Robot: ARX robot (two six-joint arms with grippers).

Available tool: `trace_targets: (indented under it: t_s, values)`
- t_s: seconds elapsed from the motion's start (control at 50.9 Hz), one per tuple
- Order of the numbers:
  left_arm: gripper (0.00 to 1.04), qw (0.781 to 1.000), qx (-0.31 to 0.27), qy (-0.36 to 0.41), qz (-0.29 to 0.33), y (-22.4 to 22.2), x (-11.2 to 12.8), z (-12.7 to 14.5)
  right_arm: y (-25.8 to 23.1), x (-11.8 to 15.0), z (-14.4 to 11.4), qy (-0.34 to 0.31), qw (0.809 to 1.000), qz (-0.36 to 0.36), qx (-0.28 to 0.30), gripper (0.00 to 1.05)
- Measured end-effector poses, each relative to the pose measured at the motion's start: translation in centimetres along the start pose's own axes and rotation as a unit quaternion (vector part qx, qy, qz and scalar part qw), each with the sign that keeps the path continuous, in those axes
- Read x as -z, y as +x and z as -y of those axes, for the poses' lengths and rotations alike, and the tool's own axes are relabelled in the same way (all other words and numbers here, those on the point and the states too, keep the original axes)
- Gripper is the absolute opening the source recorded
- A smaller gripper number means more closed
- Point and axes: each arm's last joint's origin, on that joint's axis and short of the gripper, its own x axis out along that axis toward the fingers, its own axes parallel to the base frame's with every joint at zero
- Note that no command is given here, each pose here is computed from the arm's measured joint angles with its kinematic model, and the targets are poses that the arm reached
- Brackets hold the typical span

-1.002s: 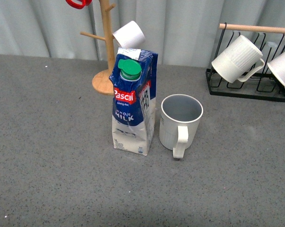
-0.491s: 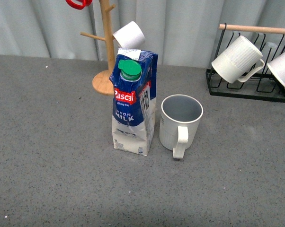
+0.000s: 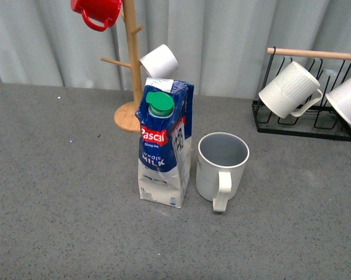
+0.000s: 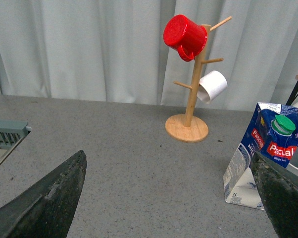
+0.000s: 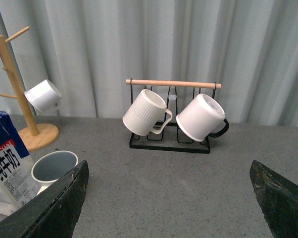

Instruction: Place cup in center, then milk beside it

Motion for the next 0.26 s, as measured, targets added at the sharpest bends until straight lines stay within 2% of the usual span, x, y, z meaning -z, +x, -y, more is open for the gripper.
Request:
trace_targets:
  t_s: [0.255]
  values:
    - [0.98, 1.0, 0.0, 0.0, 0.0, 0.0, 0.0, 0.0, 0.0, 0.0, 0.0, 0.0, 1.0, 0.0, 0.0, 0.95]
